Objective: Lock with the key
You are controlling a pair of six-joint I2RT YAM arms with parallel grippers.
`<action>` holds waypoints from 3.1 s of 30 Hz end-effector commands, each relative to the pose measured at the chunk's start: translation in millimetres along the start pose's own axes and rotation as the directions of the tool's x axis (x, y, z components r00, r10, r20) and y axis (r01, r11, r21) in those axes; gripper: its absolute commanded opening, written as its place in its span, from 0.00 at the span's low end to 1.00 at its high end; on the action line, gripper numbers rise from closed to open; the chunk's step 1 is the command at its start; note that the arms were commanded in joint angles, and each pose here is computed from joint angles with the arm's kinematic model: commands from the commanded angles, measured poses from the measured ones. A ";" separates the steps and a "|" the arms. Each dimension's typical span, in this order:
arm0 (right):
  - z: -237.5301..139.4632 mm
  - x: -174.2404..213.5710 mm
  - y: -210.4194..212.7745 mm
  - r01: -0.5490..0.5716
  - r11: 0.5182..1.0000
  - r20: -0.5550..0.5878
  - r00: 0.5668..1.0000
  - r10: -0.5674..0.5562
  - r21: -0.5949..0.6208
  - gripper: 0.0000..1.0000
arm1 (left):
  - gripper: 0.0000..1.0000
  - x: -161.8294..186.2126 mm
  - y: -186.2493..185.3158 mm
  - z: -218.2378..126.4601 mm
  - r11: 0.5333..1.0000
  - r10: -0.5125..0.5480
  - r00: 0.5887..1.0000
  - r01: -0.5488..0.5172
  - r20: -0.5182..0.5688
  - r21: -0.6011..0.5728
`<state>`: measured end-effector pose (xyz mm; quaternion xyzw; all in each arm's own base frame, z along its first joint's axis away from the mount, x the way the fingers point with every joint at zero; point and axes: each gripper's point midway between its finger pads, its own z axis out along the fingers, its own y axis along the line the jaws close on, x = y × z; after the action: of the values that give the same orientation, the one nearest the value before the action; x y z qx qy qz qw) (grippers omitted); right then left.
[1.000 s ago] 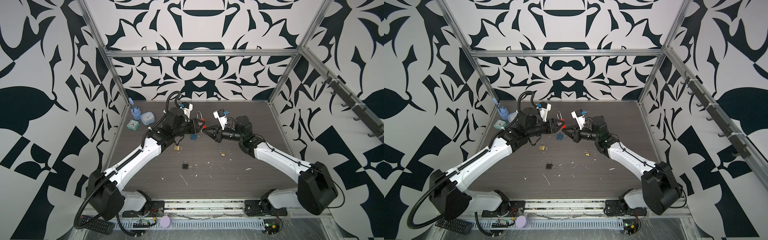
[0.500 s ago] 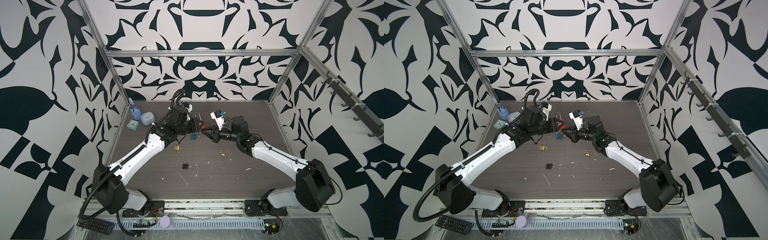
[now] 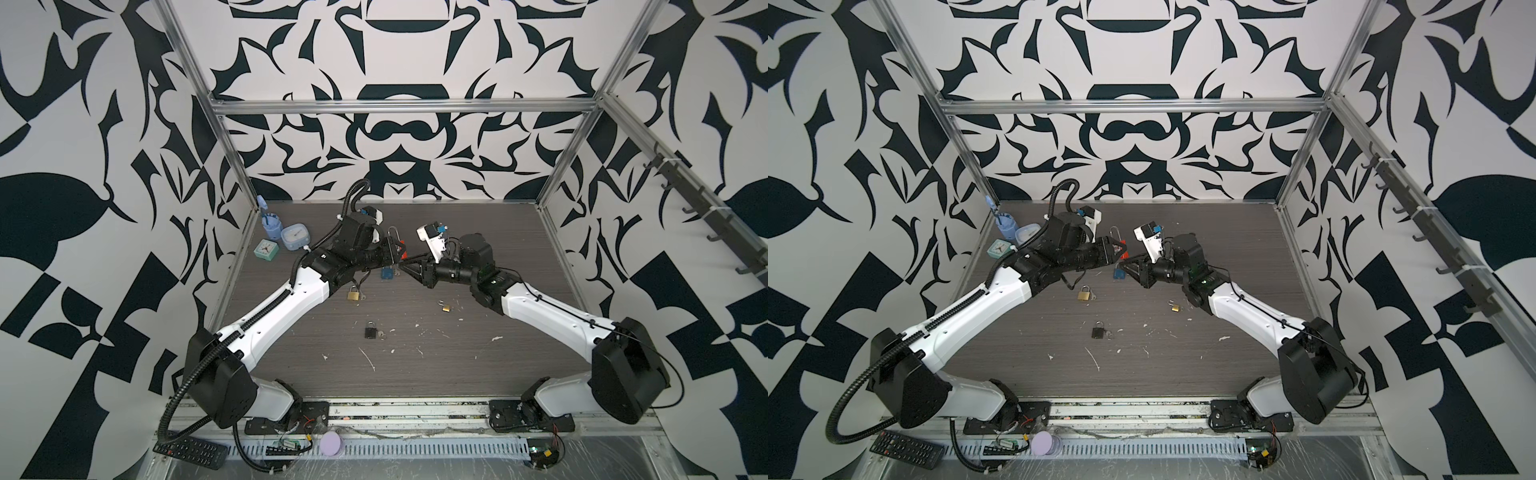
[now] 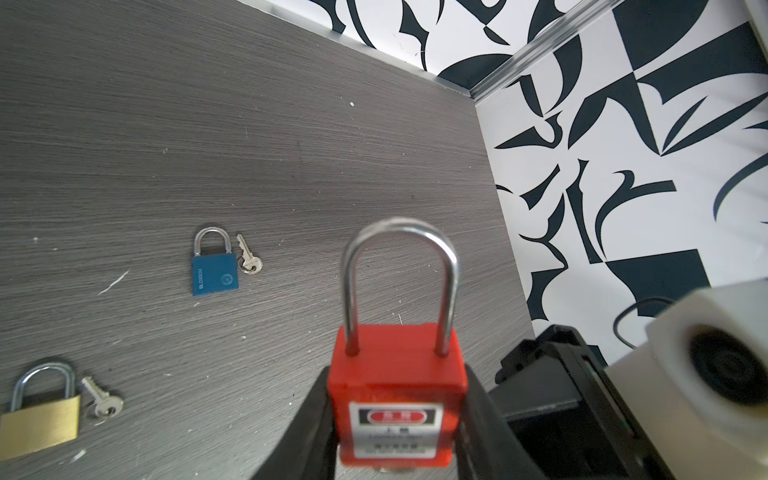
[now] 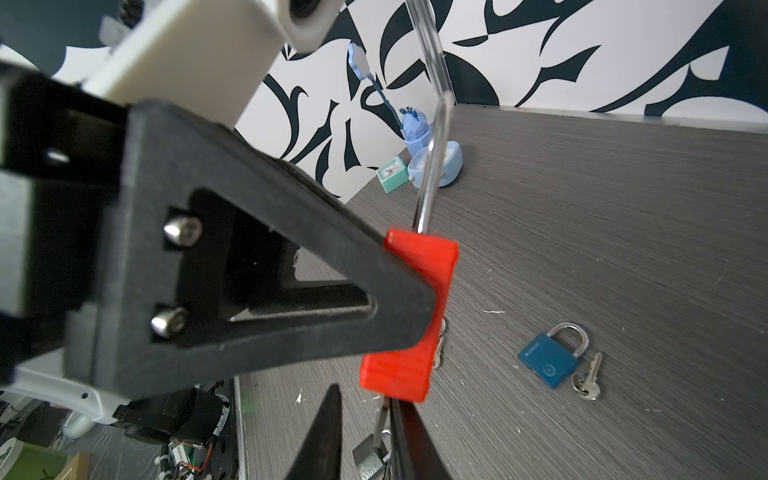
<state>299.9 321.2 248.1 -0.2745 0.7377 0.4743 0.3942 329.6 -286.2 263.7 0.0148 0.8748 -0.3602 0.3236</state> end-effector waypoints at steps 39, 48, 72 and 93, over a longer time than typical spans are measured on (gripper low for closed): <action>18.0 0.3 20.1 0.048 0.997 -0.020 0.999 -0.049 -0.056 0.00 | 0.00 -23.9 3.1 1.5 0.997 -0.029 0.996 0.034 0.080 -0.063; 14.1 60.5 14.5 -0.026 0.999 -0.108 0.994 0.022 -0.031 0.00 | 0.00 -64.4 23.9 -9.9 0.987 -0.085 0.976 0.110 0.199 -0.116; -81.3 47.6 -48.0 -0.128 0.912 -0.028 0.988 0.151 0.389 0.00 | 0.00 -54.1 8.9 28.8 0.947 0.229 0.968 -0.196 0.104 -0.256; -159.4 80.9 -131.2 -0.381 0.637 0.155 0.911 0.382 0.670 0.00 | 0.00 64.2 12.3 205.9 0.809 0.454 0.810 -0.549 -0.371 -0.211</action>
<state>304.2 122.9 148.4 0.0454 0.9078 0.2351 0.3444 400.6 -421.6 112.8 0.2300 0.9228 -0.1285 0.2810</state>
